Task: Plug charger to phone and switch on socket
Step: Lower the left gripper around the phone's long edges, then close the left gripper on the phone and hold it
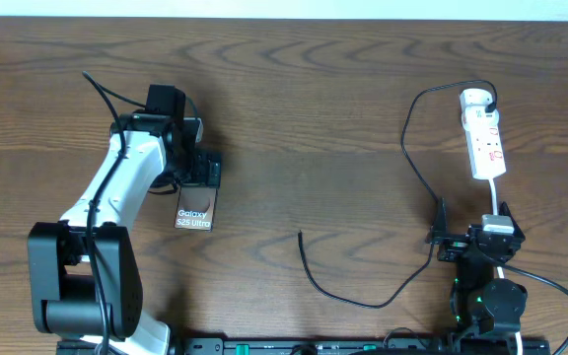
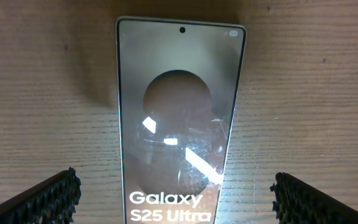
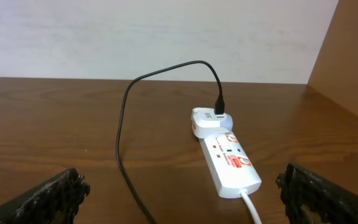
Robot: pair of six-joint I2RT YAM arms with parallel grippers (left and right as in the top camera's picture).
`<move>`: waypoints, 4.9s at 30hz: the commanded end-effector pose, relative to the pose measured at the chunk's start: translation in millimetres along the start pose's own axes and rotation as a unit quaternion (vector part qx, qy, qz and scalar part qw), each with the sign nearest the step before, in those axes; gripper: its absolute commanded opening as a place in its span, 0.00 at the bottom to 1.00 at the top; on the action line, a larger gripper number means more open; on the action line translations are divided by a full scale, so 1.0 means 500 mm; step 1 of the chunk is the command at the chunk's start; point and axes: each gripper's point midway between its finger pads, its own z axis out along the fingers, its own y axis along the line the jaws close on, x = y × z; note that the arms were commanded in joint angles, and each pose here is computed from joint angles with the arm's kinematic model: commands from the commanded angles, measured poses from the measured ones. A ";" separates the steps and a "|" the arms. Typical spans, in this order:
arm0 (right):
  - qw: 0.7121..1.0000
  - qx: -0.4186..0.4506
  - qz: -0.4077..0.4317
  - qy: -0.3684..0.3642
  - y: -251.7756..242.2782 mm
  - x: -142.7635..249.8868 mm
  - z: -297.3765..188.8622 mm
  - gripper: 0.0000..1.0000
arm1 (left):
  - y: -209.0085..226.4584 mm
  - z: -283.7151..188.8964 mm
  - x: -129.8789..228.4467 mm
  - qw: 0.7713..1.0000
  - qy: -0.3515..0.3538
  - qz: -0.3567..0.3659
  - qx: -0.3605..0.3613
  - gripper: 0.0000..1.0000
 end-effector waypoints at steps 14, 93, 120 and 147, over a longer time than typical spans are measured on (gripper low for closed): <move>1.000 -0.005 -0.004 0.000 0.005 0.001 -0.001 0.99 | 0.009 0.038 0.025 1.000 0.004 0.001 -0.006 0.98; 1.000 -0.005 -0.004 0.000 0.005 0.001 -0.001 0.99 | -0.001 0.098 0.037 0.999 0.034 0.026 -0.032 0.98; 1.000 -0.005 -0.004 0.000 0.005 0.001 -0.001 0.99 | 0.016 0.109 0.034 0.998 0.022 0.027 -0.055 0.98; 1.000 -0.005 -0.004 0.000 0.005 0.001 -0.001 0.99 | 0.018 0.121 0.050 0.998 0.029 0.027 -0.053 0.98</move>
